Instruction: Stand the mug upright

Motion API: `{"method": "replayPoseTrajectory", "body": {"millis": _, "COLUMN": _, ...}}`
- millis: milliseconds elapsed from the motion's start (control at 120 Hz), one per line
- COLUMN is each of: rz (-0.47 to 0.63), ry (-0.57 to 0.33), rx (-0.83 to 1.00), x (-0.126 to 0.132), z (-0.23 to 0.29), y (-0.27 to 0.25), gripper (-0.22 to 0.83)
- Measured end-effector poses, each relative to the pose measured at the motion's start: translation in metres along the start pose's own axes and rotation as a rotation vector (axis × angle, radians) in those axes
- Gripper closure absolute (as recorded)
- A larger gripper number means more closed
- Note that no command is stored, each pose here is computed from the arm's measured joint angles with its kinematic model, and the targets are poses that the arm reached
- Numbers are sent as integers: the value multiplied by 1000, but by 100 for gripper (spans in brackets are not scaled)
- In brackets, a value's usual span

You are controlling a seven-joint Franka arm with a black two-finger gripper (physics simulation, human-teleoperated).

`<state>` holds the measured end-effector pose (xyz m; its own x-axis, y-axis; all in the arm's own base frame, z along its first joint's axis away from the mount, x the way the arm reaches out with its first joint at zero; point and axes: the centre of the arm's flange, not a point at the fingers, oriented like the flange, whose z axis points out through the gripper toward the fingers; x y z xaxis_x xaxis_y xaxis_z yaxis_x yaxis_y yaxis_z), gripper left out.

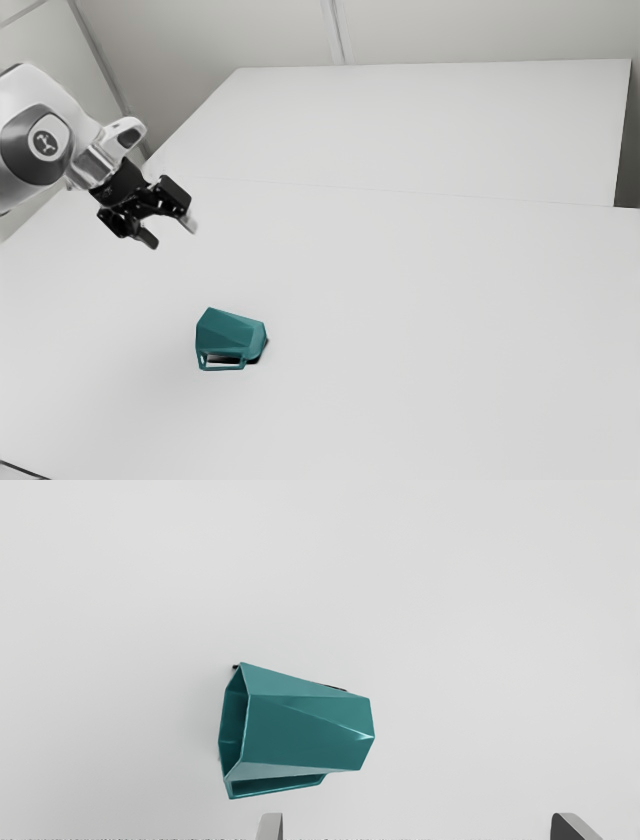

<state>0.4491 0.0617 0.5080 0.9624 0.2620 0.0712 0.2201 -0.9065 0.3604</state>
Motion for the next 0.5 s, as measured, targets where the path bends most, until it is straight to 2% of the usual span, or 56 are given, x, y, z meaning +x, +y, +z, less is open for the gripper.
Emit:
{"method": "replayPoseTrajectory", "body": {"millis": 275, "rz": -106, "ry": 24, "rx": -140, "x": -19, "z": 33, "y": -49, "gripper": 3}}
{"method": "replayPoseTrajectory", "body": {"millis": 500, "rz": -155, "ry": 11, "rx": -197, "x": -17, "z": 56, "y": -117, "gripper": 3}}
